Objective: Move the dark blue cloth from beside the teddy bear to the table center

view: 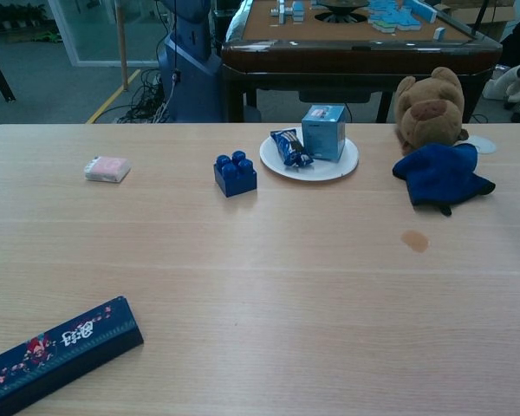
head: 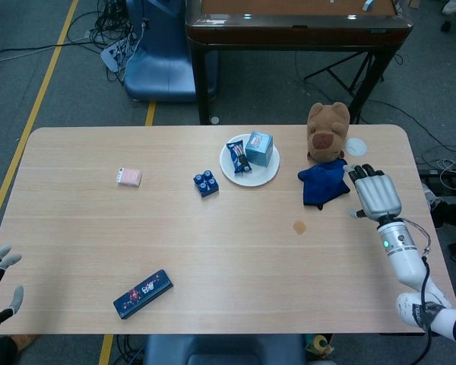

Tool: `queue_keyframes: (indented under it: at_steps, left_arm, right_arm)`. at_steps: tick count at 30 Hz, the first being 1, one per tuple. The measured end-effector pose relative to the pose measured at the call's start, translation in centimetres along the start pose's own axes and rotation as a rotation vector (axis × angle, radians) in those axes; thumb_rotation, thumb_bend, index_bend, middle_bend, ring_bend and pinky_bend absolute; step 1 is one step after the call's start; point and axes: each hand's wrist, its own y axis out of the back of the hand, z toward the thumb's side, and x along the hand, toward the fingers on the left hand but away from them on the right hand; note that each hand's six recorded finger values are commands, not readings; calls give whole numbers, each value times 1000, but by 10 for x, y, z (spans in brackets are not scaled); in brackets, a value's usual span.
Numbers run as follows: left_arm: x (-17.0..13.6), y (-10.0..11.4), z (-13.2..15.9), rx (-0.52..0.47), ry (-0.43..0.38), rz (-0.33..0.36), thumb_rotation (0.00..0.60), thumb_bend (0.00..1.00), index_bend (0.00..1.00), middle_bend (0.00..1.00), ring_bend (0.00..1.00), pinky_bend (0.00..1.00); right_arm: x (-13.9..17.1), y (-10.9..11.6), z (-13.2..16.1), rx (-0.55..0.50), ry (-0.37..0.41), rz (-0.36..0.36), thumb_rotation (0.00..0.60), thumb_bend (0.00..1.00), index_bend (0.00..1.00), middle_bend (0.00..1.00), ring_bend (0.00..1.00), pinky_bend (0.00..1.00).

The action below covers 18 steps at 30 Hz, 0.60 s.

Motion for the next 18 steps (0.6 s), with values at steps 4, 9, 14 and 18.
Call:
queue_keyframes:
  at_steps: [4, 9, 14, 18]
  left_arm:
    - [1, 0, -1, 2, 4, -3, 600, 411, 229, 128, 188, 154]
    - [2, 0, -2, 4, 9, -4, 600, 411, 229, 128, 188, 154]
    - [1, 1, -6, 7, 18, -3, 600, 411, 229, 128, 188, 154]
    - [1, 0, -7, 11, 24, -8, 600, 412, 229, 128, 188, 154]
  right_arm:
    - [-26, -10, 7, 28, -21, 19, 600, 53, 120, 173, 119, 278]
    - [-50, -24, 13, 53, -48, 50, 600, 51, 120, 173, 119, 278]
    - [-67, -41, 18, 81, -66, 90, 600, 52, 120, 173, 118, 278]
    - [-76, -52, 19, 94, -80, 116, 600, 52, 120, 173, 118, 278]
